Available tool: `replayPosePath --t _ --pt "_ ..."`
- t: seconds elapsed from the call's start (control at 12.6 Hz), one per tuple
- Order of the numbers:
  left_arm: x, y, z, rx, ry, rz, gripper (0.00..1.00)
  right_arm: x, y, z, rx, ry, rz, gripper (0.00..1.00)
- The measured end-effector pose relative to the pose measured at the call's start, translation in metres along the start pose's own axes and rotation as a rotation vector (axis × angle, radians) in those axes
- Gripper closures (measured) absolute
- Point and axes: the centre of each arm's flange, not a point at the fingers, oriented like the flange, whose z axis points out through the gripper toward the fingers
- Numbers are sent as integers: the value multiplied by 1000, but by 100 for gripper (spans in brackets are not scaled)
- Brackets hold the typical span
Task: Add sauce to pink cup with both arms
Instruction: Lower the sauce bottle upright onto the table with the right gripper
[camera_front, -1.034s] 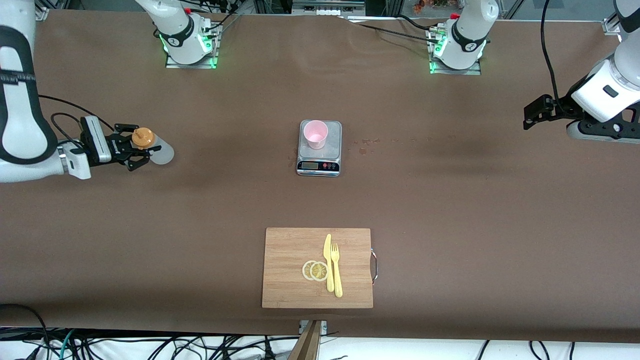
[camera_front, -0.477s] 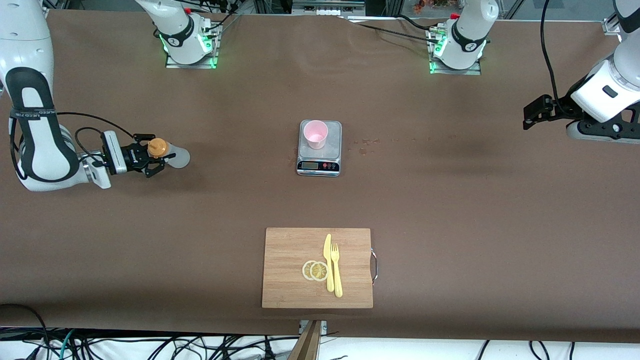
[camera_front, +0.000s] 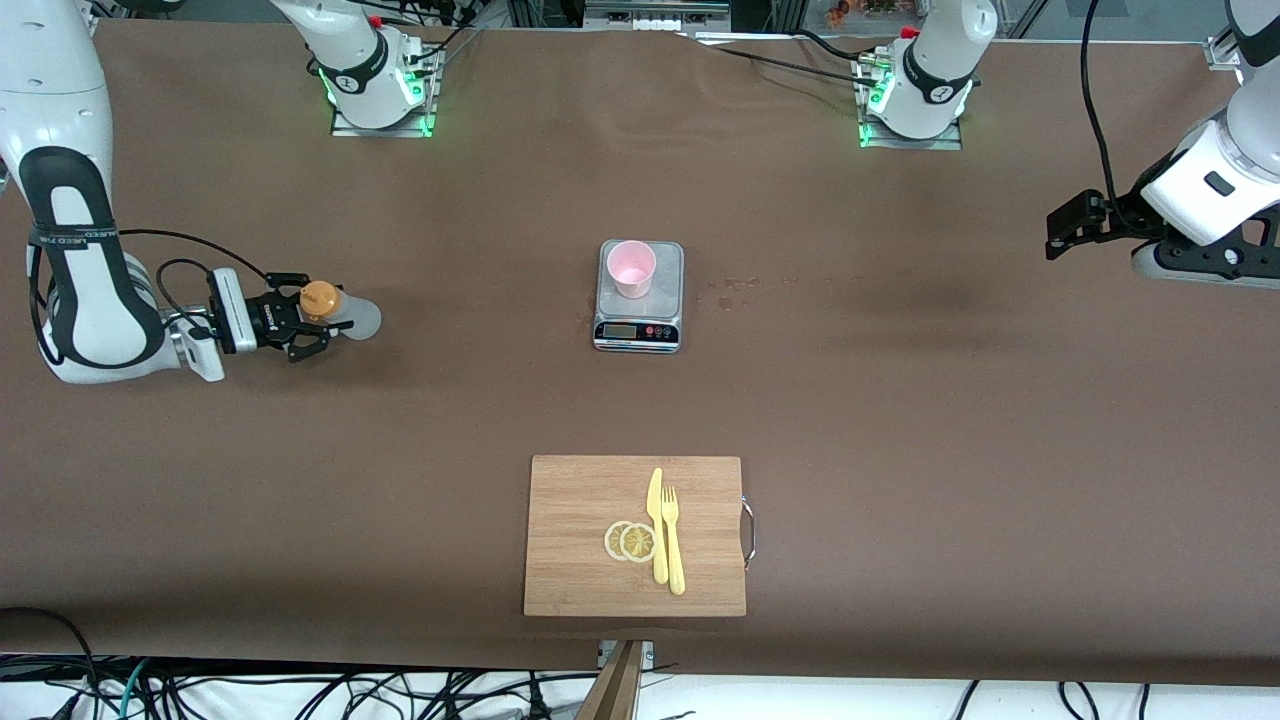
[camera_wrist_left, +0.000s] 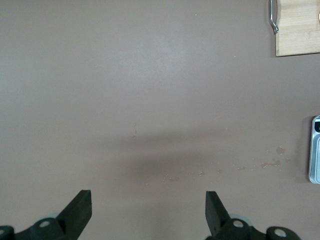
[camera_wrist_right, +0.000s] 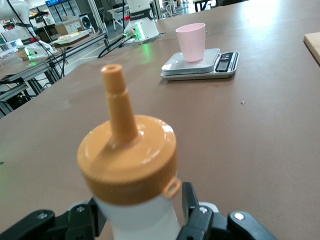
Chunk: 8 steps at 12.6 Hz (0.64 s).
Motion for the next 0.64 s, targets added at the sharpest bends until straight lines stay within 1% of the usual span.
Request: replayPosePath --t 0.08,0.16,0.32,0.48,0.64 --pt "0 0 0 0 0 0 0 3 3 -4 -6 -8 -5 31" --pt "0 0 0 0 0 1 0 6 6 -9 -13 -17 -9 23" --pt "0 1 0 0 0 1 0 15 13 -21 -29 -36 -18 1" --pt "0 1 1 0 -1 1 0 22 16 -29 -37 -48 -29 0" --pt "2 1 3 0 -6 1 0 24 15 -32 -26 -63 -32 0"
